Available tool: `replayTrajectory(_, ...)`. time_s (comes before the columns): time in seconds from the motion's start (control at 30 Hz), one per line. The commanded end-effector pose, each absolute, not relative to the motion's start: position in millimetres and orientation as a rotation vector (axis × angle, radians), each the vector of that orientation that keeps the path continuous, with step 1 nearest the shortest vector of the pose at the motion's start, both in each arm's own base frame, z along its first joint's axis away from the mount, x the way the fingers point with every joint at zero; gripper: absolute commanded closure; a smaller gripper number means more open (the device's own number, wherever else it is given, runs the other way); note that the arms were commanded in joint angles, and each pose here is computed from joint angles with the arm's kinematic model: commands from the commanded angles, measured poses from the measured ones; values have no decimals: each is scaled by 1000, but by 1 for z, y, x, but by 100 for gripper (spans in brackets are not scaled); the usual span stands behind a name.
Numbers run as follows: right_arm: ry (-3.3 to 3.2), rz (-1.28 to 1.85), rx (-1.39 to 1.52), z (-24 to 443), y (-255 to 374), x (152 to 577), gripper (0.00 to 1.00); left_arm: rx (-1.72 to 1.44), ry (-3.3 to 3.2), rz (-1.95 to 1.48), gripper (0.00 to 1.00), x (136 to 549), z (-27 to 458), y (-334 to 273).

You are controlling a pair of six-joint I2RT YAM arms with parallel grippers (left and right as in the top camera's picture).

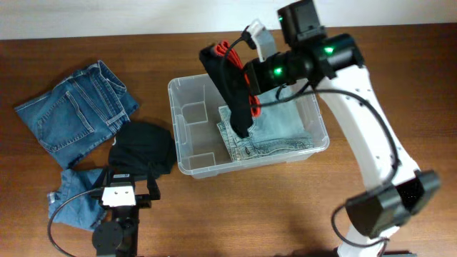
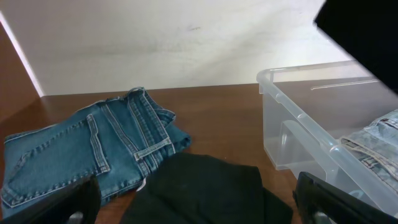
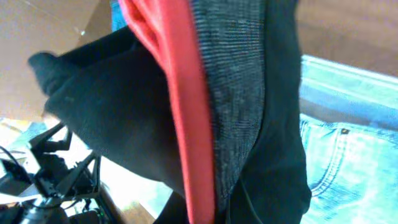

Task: Pack container
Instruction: 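Lift the black pants with the right gripper over the clear bin, then lower the black pants into the bin and open the right gripper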

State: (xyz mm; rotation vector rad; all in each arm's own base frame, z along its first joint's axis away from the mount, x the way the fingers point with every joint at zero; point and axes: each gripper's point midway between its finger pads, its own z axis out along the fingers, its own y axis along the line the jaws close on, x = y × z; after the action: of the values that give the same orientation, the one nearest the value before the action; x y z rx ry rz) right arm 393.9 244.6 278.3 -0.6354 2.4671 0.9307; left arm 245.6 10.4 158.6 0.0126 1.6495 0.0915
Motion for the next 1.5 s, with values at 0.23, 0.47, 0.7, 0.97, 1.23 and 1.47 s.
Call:
replayTrajectory(0.23,2581,1191,-501,253,261,396,96,24,1650,110,0,246,156,11)
replayTrajectory(0.47,2595,1344,-459,262,264,385,96,24,1650,110,0,246,156,11)
replayTrajectory(0.7,2668,1332,-421,255,249,377,96,24,1650,110,0,246,156,11)
replayTrajectory(0.97,2791,1078,-348,229,222,382,96,24,1650,110,0,246,156,11)
replayTrajectory(1.23,2776,1076,-356,228,223,386,96,24,1650,110,0,246,156,11)
replayTrajectory(1.47,2778,1073,-380,202,224,391,96,24,1650,110,0,246,156,11)
